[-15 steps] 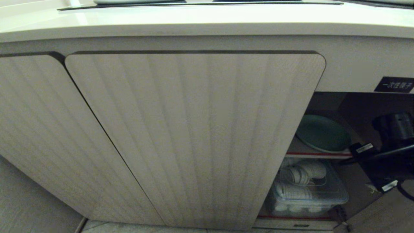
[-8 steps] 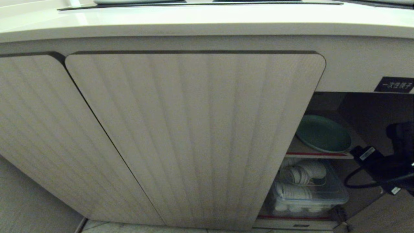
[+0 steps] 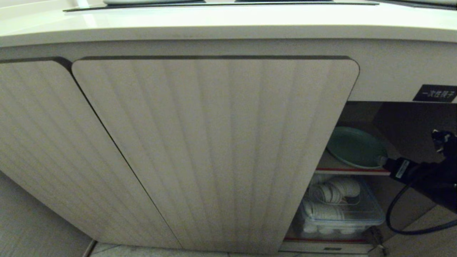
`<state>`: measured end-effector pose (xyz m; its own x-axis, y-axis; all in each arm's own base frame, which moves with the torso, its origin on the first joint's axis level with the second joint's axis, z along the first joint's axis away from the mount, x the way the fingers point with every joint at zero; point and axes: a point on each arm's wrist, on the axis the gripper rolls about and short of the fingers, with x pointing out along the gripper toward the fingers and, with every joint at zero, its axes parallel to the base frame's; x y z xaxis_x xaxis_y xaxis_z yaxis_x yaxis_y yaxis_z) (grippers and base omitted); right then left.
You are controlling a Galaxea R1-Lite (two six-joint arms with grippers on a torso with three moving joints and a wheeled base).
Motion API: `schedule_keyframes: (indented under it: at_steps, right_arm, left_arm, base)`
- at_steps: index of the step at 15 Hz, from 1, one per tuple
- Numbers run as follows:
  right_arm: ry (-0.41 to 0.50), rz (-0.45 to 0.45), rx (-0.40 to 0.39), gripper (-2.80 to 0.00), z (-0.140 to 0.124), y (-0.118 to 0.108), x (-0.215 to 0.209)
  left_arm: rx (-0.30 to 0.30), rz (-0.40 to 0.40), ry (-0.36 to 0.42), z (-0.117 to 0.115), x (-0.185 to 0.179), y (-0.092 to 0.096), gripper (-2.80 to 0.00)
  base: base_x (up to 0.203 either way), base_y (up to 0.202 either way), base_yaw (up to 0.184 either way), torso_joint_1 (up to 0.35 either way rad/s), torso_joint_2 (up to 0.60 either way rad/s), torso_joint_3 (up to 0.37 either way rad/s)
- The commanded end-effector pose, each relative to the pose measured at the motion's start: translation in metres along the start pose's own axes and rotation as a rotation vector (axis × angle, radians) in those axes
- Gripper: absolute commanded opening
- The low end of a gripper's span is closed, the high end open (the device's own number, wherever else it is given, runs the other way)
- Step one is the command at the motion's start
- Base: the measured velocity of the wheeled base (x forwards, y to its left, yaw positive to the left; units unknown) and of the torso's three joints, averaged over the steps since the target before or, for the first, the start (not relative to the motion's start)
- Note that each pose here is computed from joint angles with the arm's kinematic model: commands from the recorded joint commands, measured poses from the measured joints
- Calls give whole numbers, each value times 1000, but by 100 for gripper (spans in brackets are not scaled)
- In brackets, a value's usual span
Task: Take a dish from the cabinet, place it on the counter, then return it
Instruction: Put it back into the cabinet
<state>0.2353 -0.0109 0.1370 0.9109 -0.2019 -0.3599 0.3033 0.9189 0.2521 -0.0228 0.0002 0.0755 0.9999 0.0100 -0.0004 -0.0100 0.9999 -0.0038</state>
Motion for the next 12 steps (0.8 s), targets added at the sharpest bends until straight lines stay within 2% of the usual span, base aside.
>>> schedule_keyframes:
  at_steps: [1,3,9,10,12]
  right_arm:
    - [-38,88,-111,0,-1,4,1]
    - [-71,143,-202,0,1,7,2]
    - [-55,145,-210,0,-3,6,4]
    - [-59,146,-200,-280,-2,6,4]
    - [-70,144,-196,-280,0,6,4]
  left_arm:
    - [-1,1,0,0,0,0,-280]
    - [-1,1,0,0,0,0,-280]
    - [-1,1,0,0,0,0,-280]
    - [-1,1,0,0,0,0,-280]
    - [-1,-1,0,0,0,0,-280]
  base:
    - [0,0,0,0,0,0]
    - [0,0,0,0,0,0]
    - [0,0,0,0,0,0]
    - [0,0,0,0,0,0]
    - [0,0,0,0,0,0]
